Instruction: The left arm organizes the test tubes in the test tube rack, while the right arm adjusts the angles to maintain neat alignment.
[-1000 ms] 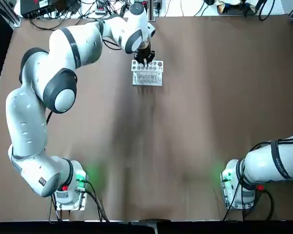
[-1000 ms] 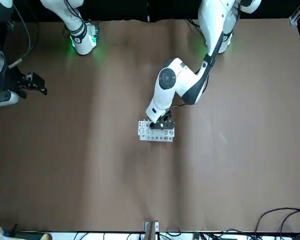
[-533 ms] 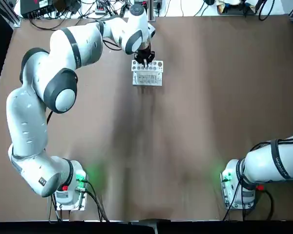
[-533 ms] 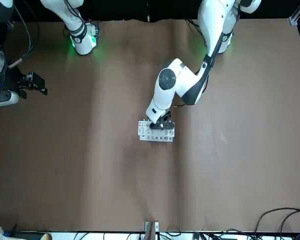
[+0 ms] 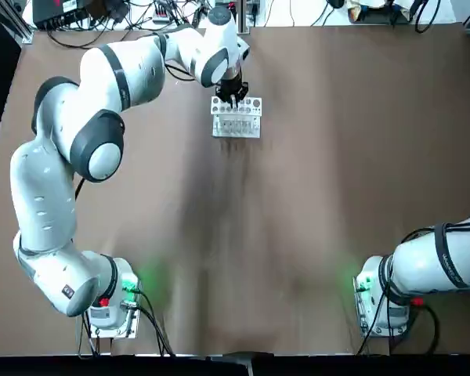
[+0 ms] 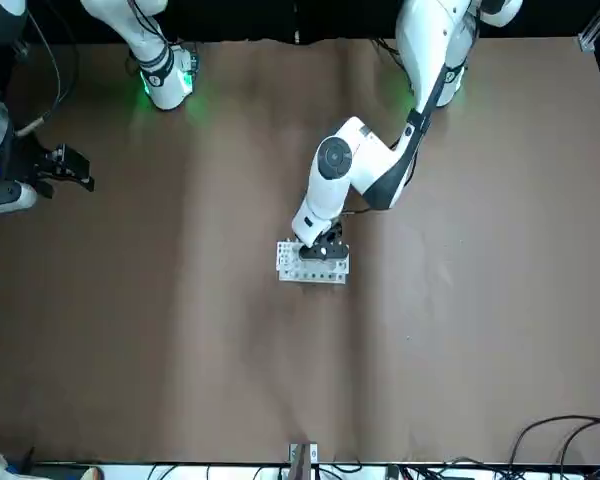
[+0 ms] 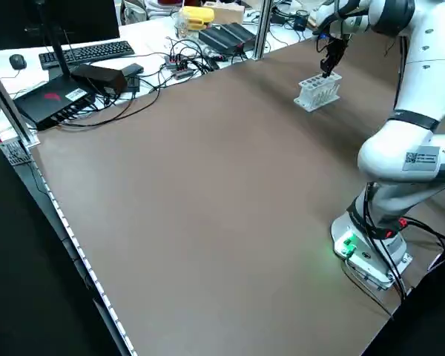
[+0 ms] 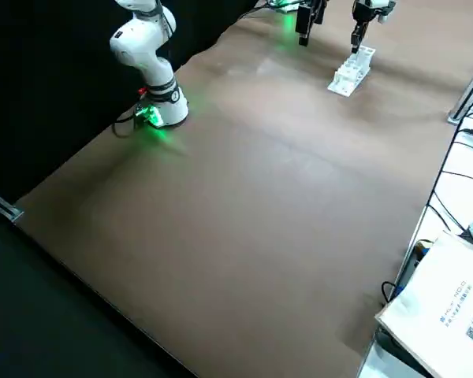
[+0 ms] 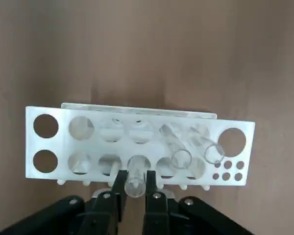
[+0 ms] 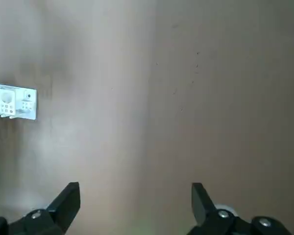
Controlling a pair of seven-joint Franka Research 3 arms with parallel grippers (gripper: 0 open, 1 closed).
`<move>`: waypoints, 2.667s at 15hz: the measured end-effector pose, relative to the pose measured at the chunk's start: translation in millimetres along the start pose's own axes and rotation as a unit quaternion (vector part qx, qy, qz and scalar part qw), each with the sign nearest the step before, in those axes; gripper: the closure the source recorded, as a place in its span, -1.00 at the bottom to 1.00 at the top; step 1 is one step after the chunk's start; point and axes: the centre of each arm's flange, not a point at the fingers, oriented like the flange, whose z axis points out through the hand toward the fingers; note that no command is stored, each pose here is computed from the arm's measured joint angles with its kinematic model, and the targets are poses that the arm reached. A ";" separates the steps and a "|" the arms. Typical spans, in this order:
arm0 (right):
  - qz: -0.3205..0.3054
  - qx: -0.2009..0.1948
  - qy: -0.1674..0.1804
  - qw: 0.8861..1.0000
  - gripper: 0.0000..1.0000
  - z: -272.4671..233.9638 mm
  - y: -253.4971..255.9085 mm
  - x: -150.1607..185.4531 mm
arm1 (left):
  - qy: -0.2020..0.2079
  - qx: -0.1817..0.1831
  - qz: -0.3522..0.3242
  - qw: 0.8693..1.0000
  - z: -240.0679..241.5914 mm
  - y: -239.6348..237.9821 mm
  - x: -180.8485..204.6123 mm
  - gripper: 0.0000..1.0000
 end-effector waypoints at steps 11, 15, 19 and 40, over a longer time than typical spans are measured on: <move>0.000 0.000 0.000 1.000 -1.00 -0.1 0.0 0.1 | 0.001 -0.001 0.000 1.000 -1.6 0.6 0.9 0.62; 0.000 0.000 0.001 1.000 -1.00 -0.1 0.0 0.1 | 0.005 -0.004 0.000 1.000 -7.1 1.9 1.8 0.62; 0.000 0.000 0.001 1.000 -1.00 -0.1 0.0 0.1 | 0.010 -0.006 -0.002 1.000 -23.9 0.0 4.6 0.62; 0.000 0.000 0.001 1.000 -1.00 -0.2 -0.3 0.2 | 0.006 0.005 0.000 1.000 -77.4 -1.8 -3.5 0.62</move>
